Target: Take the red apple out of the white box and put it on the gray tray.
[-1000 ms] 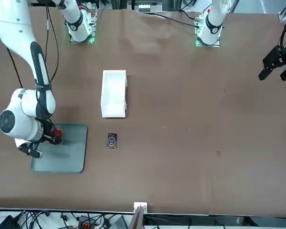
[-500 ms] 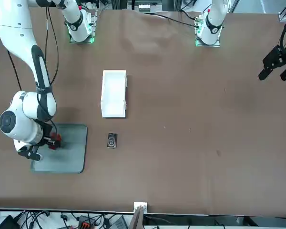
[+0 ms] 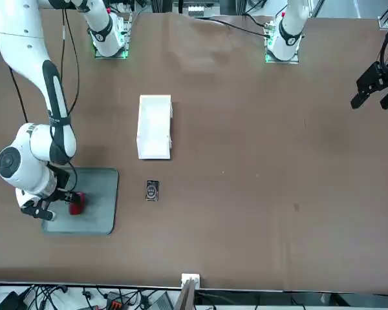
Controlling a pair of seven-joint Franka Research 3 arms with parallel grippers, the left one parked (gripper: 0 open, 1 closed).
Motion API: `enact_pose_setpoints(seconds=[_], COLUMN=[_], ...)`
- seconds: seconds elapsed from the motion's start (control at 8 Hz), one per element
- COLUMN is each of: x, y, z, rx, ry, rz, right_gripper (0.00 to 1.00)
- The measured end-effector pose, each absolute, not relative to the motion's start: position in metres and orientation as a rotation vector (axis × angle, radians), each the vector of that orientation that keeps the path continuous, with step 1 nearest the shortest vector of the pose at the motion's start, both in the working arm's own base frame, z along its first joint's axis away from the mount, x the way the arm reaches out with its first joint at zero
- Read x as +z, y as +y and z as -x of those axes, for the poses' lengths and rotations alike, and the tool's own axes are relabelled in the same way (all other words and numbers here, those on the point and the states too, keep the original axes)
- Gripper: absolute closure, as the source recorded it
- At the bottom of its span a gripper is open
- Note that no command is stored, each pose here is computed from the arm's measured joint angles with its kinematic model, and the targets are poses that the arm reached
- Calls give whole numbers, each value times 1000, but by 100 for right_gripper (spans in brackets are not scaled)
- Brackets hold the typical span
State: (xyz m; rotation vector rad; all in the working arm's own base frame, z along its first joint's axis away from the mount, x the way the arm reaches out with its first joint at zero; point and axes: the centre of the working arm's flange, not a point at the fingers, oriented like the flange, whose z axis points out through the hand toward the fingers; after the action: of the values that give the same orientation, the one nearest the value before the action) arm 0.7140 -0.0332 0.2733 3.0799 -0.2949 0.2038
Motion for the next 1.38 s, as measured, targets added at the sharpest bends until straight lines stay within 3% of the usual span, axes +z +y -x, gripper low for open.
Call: enact_pose_setpoints(seconds=[0.25,0.5,1.0,1.38], x=[325,413,567,620], y=[-30,-30,-44,-54], z=[-712,-694,-621,-581], rx=[195,178,148,95], ry=[-295,-301,-338,-357], rz=[-3095,-3119,-3160,-3176], right_gripper=[0,0,0,0])
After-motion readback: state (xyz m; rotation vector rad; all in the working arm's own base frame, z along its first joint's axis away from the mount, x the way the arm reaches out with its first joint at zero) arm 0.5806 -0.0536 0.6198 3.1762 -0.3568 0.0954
